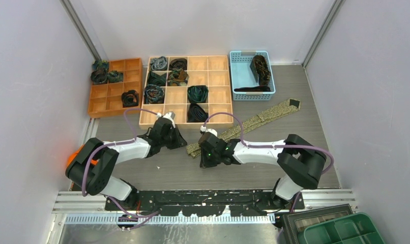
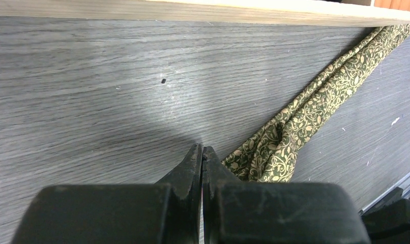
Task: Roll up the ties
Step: Roll the tie at the center of the board.
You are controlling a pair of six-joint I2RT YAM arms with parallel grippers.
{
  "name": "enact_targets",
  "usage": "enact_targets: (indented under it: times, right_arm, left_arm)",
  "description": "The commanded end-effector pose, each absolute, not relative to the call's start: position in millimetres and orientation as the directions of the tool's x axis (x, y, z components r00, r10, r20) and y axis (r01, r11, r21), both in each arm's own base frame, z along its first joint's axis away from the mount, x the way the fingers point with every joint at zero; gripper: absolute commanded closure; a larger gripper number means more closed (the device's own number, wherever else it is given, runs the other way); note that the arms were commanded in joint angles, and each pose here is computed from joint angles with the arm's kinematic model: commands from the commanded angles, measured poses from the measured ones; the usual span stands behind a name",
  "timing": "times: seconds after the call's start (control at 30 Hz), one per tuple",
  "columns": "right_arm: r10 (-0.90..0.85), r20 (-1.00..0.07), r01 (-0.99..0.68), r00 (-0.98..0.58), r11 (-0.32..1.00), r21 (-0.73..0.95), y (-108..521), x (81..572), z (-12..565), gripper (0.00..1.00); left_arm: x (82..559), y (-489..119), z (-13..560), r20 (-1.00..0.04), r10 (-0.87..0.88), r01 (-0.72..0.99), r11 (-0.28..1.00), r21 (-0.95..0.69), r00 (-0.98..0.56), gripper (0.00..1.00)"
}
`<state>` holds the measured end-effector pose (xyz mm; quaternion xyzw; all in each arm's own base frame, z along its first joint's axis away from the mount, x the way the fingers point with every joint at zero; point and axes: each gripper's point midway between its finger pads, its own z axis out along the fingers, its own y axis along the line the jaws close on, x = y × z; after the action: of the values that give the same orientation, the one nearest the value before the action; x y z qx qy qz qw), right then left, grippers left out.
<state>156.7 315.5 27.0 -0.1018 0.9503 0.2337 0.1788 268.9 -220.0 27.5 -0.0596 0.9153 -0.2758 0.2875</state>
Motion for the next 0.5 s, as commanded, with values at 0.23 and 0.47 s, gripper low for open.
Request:
enact_targets:
  times: [0.23,0.47]
  right_arm:
    - [-0.090,-0.492,-0.306,-0.866,0.874,0.378,350.1,201.7,24.7,0.99]
    - [-0.150,-0.506,-0.373,-0.849,0.849,0.374,373.7,215.0,33.8,0.99]
  left_arm:
    - [256.4,-231.8,26.3,-0.506,-0.235,0.120,0.810,-0.574,-0.830,1.00]
    - [247.7,-225.6,16.4,-0.490,-0.238,0.095,0.822,-0.562,-0.839,1.00]
